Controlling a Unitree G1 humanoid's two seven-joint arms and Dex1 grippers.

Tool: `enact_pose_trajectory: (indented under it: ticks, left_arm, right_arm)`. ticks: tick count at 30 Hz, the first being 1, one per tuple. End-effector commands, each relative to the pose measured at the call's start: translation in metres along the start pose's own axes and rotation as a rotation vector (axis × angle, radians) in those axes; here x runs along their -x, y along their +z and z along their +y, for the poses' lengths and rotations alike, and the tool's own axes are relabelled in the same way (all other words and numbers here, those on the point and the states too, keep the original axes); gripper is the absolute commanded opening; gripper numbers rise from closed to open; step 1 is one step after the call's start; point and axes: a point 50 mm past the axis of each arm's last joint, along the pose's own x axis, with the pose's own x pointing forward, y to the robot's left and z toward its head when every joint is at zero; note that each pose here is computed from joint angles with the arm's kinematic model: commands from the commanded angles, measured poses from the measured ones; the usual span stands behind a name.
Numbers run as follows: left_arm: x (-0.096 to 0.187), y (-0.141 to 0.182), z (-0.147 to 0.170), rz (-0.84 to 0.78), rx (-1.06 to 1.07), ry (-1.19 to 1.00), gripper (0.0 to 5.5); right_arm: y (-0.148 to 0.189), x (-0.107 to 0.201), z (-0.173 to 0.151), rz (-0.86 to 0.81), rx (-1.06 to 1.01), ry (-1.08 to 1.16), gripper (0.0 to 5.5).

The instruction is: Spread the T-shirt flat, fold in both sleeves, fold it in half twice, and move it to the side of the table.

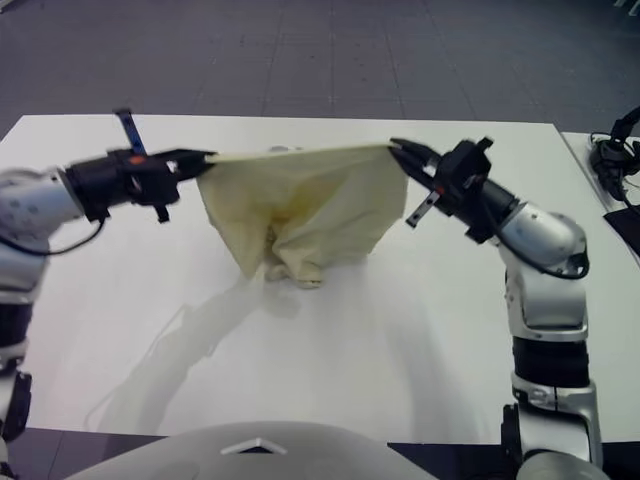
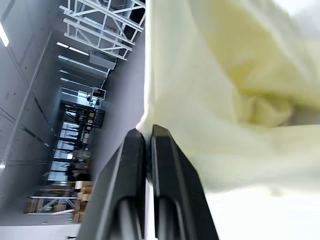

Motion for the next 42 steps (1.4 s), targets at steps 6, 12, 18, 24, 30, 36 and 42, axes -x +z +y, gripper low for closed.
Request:
enact_pose_trajectory:
  ticks: [6,12,18,24,30,36,42]
  left_arm:
    - [0.010,-0.012,0.100,0.196,-0.184,0.011,0.01]
    - [0.000,-0.001,0.127,0.147,-0.209,0.035,0.01]
    - [-0.001,0.005,0.166,0.176,-0.278,0.245,0.01]
    - [-0.001,-0.004,0.173,0.222,-0.322,0.319,0.01]
    - [0.003,-0.006,0.179,0.246,-0.356,0.349,0.01]
    - [0.009,-0.010,0.179,0.275,-0.372,0.347,0.01]
    - [0.001,-0.016,0.148,0.185,-0.391,0.207,0.01]
  right_arm:
    - [0.039,-0.015,-0.080,0.004,0.188,-0.097,0.00]
    - [0.060,-0.024,-0.094,-0.022,0.276,-0.088,0.00]
    - [0.069,-0.037,-0.117,-0.018,0.338,-0.146,0.00]
    - [0.062,-0.042,-0.129,0.006,0.356,-0.182,0.00]
    - [0.076,-0.047,-0.143,-0.025,0.386,-0.223,0.00]
    - [0.086,-0.046,-0.156,-0.029,0.427,-0.255,0.00]
    - [0.052,-0.037,-0.132,0.033,0.421,-0.129,0.00]
